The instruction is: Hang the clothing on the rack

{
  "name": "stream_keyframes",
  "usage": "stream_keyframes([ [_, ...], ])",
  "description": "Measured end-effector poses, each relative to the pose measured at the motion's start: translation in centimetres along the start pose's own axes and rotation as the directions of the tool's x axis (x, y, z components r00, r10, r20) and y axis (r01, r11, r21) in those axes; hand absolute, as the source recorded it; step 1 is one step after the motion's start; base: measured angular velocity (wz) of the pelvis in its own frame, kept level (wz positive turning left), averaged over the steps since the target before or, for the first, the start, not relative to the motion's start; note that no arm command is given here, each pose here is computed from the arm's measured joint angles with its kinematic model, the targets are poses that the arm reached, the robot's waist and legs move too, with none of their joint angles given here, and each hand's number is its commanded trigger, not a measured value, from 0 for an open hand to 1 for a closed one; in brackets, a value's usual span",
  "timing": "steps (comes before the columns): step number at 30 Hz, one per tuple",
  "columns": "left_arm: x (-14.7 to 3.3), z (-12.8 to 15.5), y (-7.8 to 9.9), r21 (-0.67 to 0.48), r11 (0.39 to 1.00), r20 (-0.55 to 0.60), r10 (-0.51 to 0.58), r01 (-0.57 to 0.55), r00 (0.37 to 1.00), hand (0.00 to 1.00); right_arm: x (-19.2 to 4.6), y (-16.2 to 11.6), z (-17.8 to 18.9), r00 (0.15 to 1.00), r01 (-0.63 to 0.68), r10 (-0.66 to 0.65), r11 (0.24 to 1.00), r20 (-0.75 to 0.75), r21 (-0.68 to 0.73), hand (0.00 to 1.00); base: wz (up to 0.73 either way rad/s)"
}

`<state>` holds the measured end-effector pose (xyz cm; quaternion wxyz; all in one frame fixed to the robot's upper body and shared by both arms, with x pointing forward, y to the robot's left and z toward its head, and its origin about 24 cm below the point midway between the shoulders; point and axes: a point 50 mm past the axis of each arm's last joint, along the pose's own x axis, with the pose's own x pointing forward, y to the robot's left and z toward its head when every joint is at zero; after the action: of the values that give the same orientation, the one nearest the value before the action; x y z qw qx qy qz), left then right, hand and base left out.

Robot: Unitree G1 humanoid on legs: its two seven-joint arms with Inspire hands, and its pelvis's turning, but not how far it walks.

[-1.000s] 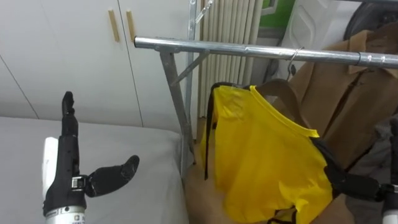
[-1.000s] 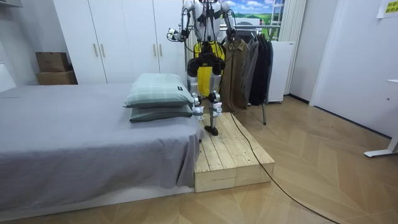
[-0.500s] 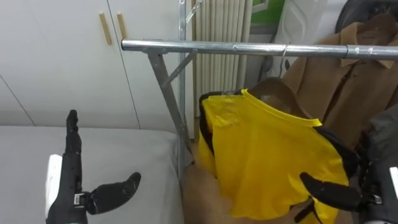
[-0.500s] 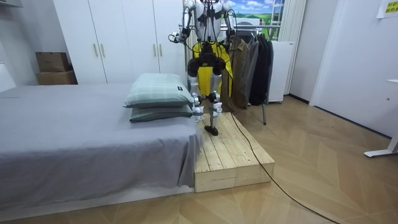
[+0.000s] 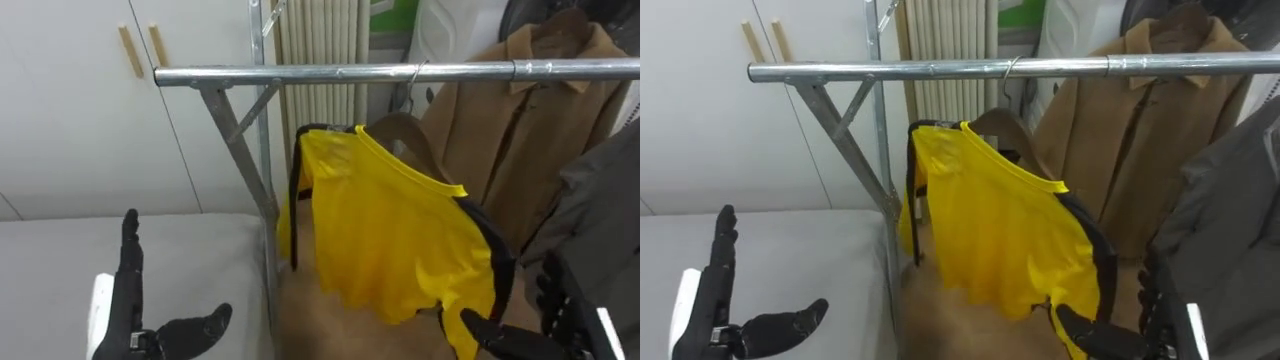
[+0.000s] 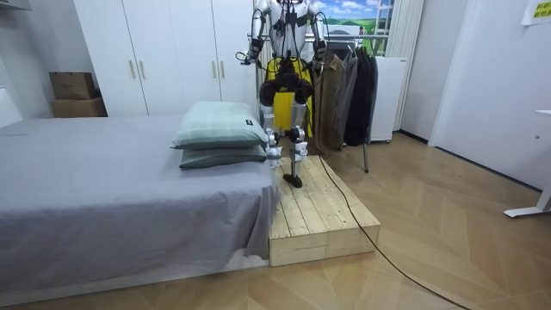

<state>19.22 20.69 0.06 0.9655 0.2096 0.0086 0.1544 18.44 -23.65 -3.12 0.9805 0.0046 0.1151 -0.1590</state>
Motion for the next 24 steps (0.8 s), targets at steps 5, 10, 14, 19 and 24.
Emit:
stream_keyframes([
  [5, -0.4, -1.0, -0.3, 0.013, 1.000, -0.043, -0.012, 0.012, 0.999, 0.00, -0.5, 0.0, -1.6, 0.997, -0.005, 0.005, 1.000, -0.074, -0.004, 0.00, -0.01],
  [10, -0.5, -0.8, -0.9, 0.006, 0.999, -0.038, -0.037, 0.037, 0.999, 0.00, -0.5, 0.5, -1.7, 0.997, -0.027, 0.027, 1.000, -0.076, 0.002, 0.00, 0.00],
  [14, -0.7, -0.7, -1.3, 0.003, 0.999, -0.035, -0.053, 0.053, 0.998, 0.00, -0.5, 0.5, -1.7, 0.997, -0.022, 0.022, 1.000, -0.077, 0.009, 0.00, 0.00],
  [19, -0.7, -0.7, -1.4, 0.001, 0.998, -0.028, -0.056, 0.056, 0.998, 0.00, -0.8, 0.5, -2.5, 0.993, 0.002, 0.005, 0.998, -0.114, 0.057, 0.00, 0.02],
  [24, -0.6, -0.3, -1.4, -0.008, 0.998, -0.006, -0.059, 0.059, 0.998, 0.00, -1.5, 1.0, -4.2, 0.982, -0.008, 0.021, 0.998, -0.188, 0.069, 0.00, 0.06],
])
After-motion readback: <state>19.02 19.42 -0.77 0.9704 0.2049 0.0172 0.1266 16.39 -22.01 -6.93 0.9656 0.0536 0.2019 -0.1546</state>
